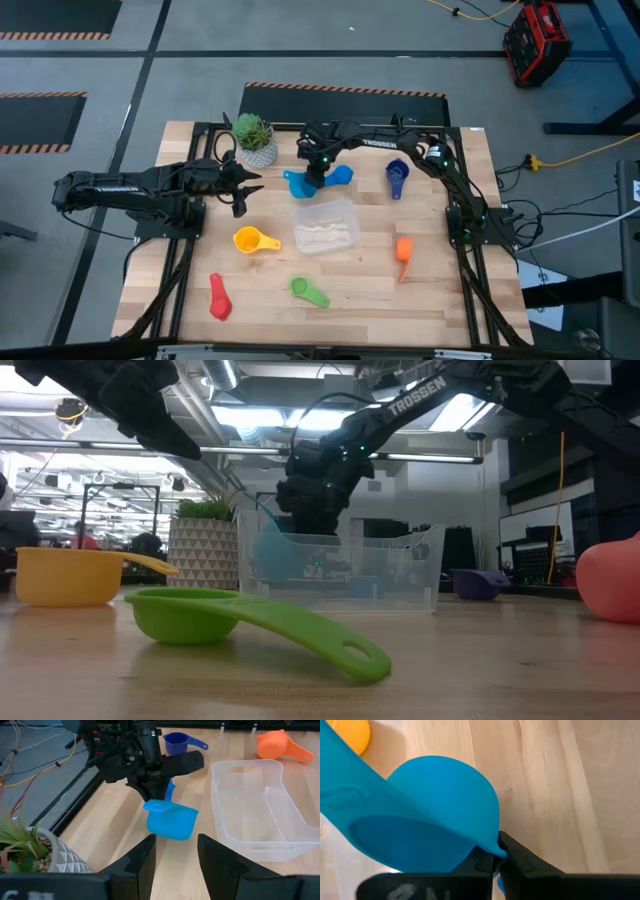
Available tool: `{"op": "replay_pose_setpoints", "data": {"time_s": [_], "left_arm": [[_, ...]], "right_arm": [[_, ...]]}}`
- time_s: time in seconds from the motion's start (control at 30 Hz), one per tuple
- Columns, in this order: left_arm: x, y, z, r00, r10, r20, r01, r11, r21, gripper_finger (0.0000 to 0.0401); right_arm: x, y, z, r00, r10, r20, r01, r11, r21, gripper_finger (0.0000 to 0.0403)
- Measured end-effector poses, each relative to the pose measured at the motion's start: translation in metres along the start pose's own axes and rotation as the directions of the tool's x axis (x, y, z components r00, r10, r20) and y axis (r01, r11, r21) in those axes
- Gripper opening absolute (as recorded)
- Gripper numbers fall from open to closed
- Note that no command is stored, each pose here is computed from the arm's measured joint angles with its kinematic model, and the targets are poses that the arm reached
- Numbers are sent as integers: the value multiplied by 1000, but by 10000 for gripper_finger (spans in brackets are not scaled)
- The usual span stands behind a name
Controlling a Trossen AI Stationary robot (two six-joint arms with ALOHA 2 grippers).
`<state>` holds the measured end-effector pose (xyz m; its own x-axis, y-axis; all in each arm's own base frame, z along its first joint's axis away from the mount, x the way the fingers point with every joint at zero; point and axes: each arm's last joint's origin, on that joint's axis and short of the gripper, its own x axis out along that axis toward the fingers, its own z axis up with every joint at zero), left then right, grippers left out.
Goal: Nest measuring cups in basket
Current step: Prepare the light blue measuring cup
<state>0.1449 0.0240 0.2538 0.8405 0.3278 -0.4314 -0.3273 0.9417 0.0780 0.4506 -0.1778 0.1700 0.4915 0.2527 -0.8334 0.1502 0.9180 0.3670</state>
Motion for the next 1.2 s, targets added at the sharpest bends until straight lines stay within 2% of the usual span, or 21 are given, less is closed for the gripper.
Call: {"op": "replay_pose_setpoints", "data": {"time_s": [0.3,0.7,0.8,0.9,0.97,1.2], "left_arm": [[0,0,0,1000,0,4,0,1000,-1,137],[14,-4,5,1000,-6,17,6,1000,-10,137],[19,-3,6,999,42,25,-38,988,-146,137],[24,-1,4,993,114,-7,-111,948,-298,137],[26,1,3,991,129,-16,-126,917,-377,137],[40,3,-3,986,140,-86,-164,838,-520,137]], "right_arm": [[2,1,-3,1000,-14,-28,15,1000,6,20],[2,1,-3,999,-23,-29,23,1000,6,22],[2,1,-3,999,-24,-30,24,1000,10,22],[2,1,-3,999,-24,-30,24,1000,11,22],[2,1,-3,999,-24,-31,24,1000,11,22],[2,1,-3,999,-24,-31,25,1000,13,22]]}}
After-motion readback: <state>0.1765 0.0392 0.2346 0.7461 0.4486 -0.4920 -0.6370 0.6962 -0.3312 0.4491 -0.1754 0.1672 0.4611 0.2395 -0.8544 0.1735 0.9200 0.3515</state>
